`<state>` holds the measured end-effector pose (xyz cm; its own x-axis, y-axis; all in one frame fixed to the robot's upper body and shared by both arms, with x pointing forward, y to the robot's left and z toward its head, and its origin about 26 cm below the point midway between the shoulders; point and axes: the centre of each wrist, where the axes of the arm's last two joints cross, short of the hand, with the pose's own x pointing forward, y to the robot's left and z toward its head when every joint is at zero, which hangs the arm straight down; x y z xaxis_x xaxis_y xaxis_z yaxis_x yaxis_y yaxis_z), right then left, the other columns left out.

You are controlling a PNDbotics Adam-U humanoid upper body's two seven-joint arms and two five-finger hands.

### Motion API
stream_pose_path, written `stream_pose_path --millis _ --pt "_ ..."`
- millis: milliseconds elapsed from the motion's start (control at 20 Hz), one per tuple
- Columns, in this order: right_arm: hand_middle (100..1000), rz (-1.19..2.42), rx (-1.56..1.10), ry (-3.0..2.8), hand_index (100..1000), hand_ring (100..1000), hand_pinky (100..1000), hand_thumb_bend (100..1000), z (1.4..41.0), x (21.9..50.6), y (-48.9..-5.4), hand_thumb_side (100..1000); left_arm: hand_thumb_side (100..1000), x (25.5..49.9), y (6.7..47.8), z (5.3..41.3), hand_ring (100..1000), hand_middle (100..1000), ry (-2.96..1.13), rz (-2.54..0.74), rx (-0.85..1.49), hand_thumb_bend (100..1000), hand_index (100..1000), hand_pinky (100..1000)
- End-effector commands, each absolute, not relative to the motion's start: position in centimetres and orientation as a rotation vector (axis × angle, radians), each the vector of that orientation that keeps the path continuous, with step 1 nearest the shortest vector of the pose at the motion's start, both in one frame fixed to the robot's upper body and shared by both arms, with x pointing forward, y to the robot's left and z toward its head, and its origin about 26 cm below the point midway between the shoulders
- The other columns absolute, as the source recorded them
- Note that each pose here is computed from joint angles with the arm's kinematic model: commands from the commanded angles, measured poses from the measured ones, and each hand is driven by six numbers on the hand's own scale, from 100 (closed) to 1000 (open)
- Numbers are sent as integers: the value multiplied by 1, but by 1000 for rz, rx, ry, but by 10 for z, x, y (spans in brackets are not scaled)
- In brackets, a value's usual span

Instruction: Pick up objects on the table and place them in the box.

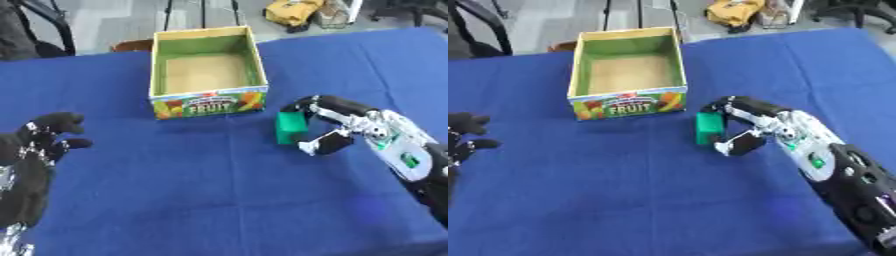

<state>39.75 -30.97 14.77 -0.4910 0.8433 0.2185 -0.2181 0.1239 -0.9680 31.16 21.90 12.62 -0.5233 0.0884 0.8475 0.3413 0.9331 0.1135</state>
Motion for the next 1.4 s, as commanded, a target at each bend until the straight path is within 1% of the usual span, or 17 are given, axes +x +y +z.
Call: stream_pose_path --millis 50,150,200,250,300,350,650,850,1050,1400 --pt "291 1489 -712 -1559 881 519 686 100 161 398 -313 132 856 312 219 131 861 579 -2128 -337 -310 664 760 671" --pt "284 1476 -723 -1585 880 515 683 100 164 397 -312 129 856 312 219 131 860 579 -2128 -336 -309 665 760 671" --pt "282 1474 -726 -1599 880 514 683 100 167 396 -311 171 856 312 219 131 860 579 -2128 -335 -309 665 760 671" --pt "281 1474 -731 -1618 881 514 683 100 171 395 -310 173 856 312 219 131 860 579 -2128 -335 -308 664 760 671" --pt "281 1475 -736 -1635 881 515 684 100 176 393 -309 109 855 312 219 131 860 579 -2129 -335 -308 665 760 671" --pt "282 1478 -742 -1658 881 516 685 100 182 391 -307 100 856 312 220 132 860 579 -2129 -334 -307 660 760 671" --pt "281 1488 -806 -1788 885 516 689 100 232 378 -298 100 856 312 220 132 860 579 -2128 -334 -303 668 760 671" --pt "286 1457 -873 -1817 889 517 691 100 255 377 -300 100 857 312 220 132 860 579 -2123 -345 -299 668 760 671" --pt "285 1363 -936 -1802 887 521 688 100 266 388 -313 100 856 313 217 135 860 579 -2131 -367 -318 669 760 672" --pt "294 1191 -1035 -1712 889 533 691 100 267 422 -342 100 855 314 210 142 860 579 -2149 -408 -358 667 760 672"
